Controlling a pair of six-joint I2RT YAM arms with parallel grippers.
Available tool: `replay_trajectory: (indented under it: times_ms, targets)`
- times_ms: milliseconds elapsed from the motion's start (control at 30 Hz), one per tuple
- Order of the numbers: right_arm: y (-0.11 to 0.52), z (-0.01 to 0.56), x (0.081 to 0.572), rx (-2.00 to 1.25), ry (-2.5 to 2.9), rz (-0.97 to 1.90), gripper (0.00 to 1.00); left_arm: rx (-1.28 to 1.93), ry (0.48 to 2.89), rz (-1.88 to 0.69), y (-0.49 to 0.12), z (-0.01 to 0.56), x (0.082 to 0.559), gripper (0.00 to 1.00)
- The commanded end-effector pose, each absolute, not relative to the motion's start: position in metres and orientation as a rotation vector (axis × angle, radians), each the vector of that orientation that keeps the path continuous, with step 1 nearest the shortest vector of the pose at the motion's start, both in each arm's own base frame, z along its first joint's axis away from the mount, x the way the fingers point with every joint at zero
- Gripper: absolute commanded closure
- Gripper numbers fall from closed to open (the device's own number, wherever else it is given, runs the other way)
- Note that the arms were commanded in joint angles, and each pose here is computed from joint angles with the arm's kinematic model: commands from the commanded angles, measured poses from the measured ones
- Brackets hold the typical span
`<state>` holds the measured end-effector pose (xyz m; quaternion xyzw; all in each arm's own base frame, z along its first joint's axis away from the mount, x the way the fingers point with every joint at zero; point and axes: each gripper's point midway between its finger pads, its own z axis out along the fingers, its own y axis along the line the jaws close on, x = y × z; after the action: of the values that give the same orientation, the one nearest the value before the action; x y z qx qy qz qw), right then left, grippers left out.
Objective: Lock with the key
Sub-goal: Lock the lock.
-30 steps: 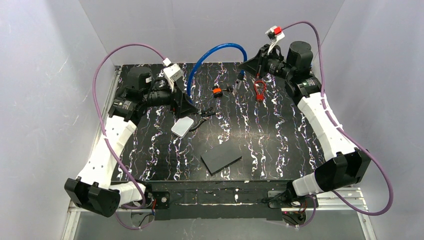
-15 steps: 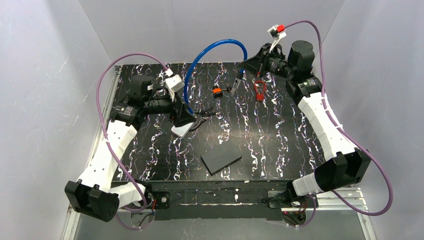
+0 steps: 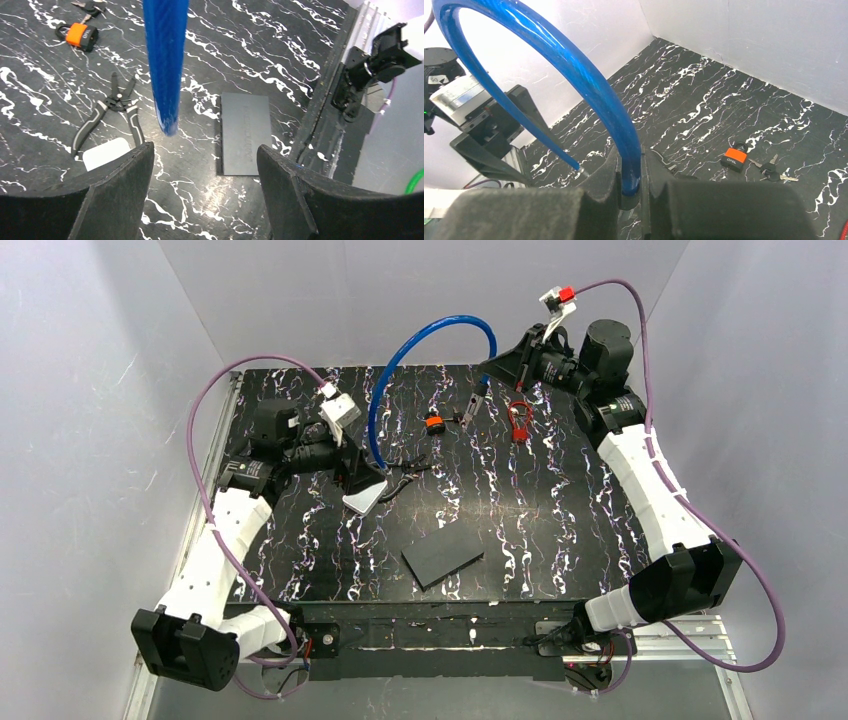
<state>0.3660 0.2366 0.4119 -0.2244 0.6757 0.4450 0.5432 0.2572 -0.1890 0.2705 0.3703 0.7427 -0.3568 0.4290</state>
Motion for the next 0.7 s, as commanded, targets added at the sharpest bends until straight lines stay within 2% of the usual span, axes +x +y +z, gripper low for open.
replay_trajectory:
  times_ms: [0, 167, 333, 533, 667]
  targets:
    - [0.237, 0.459, 0.358, -0.56, 1.454, 1.077, 0.99, 0.881, 1.799, -0.834, -0.189, 0.284, 0.277, 0.27]
    - [0.239, 0.459, 0.357, -0.56, 1.453, 1.096, 0.99, 0.877, 1.774, -0.832, -0.191, 0.293, 0.283, 0.33]
    - [0.242, 0.456, 0.354, -0.56, 1.457, 1.136, 0.99, 0.859, 1.76, -0.853, -0.194, 0.297, 0.287, 0.48]
    - [0.246, 0.452, 0.35, -0.554, 1.457, 1.199, 0.99, 0.846, 1.74, -0.857, -0.197, 0.304, 0.292, 0.55]
    - [0.247, 0.447, 0.349, -0.545, 1.467, 1.22, 0.99, 0.865, 1.719, -0.876, -0.202, 0.309, 0.29, 0.69]
